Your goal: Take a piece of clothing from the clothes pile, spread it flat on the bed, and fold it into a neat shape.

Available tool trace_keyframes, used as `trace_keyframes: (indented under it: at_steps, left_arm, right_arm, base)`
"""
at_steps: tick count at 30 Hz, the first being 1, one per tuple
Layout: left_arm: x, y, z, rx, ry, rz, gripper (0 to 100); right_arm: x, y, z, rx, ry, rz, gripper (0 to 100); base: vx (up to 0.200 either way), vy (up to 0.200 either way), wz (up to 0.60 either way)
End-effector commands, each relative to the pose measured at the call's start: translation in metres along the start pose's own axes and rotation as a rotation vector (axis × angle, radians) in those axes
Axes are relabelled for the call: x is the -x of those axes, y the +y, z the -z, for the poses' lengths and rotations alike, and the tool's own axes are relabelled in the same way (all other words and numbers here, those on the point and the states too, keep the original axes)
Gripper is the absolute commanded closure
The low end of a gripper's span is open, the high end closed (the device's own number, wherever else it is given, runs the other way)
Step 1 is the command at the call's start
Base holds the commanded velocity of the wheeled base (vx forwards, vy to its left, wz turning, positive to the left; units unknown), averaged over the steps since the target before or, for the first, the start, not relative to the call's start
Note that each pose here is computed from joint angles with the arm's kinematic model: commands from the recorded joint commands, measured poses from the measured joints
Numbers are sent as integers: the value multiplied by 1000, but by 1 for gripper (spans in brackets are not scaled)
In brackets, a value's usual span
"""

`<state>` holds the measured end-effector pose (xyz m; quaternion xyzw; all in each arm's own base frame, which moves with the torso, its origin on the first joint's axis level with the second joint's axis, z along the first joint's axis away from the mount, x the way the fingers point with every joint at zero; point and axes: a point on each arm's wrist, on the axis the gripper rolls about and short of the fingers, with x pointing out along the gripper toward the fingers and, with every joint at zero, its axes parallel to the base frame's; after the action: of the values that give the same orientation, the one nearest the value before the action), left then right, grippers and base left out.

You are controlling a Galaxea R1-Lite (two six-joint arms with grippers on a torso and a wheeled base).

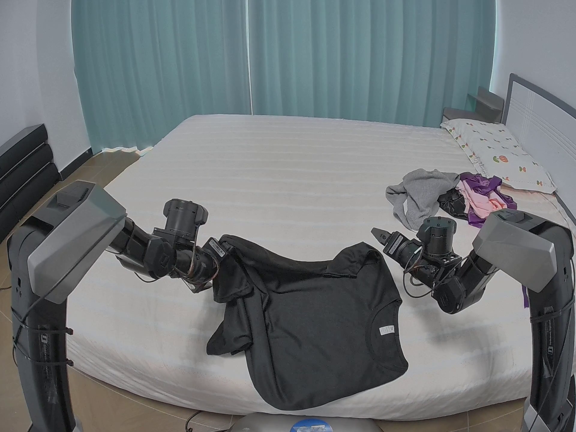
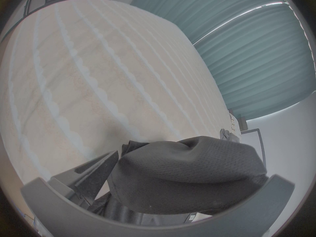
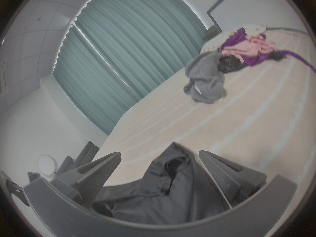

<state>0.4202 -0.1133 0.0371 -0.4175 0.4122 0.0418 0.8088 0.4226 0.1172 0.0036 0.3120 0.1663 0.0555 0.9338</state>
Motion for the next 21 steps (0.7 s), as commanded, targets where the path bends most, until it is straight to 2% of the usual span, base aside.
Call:
trace_keyframes:
  at_steps: [1, 2, 3, 7, 11, 15, 16, 17, 18, 21]
  left_arm:
    - [26, -2, -29, 39, -31, 50, 0]
    - [26, -2, -29, 39, -31, 50, 0]
    - [33, -11, -45, 53, -76, 106, 0]
    - [37, -29, -66, 113, -154, 202, 0]
    - [36, -31, -71, 122, -163, 213, 0]
    - [9, -13, -50, 73, -55, 96, 0]
    - [3, -5, -43, 35, 9, 33, 0]
    - [3, -5, -43, 35, 9, 33, 0]
    - [-3, 7, -34, -17, 99, -71, 0]
    - [-1, 12, -31, -29, 162, -128, 0]
  right_arm:
    - [24, 4, -7, -70, 51, -1, 0]
    - [24, 4, -7, -70, 51, -1, 0]
    - [27, 4, -2, -82, 79, 16, 0]
    - [26, 5, 9, -110, 110, 27, 0]
    - [23, 1, 20, -109, 131, 42, 0]
    - [22, -2, 23, -105, 140, 53, 0]
    - [22, -2, 24, -103, 141, 53, 0]
    - [22, -2, 24, -103, 141, 53, 0]
    - [22, -3, 24, -101, 144, 55, 0]
    - [22, -3, 25, -101, 152, 64, 0]
  base:
    - [0, 0, 0]
    - [0, 0, 0]
    - [0, 0, 0]
    - [0, 0, 0]
    - [0, 0, 0]
    - [0, 0, 0]
    - [0, 0, 0]
    - [0, 0, 0]
    - [0, 0, 0]
    - [0, 0, 0]
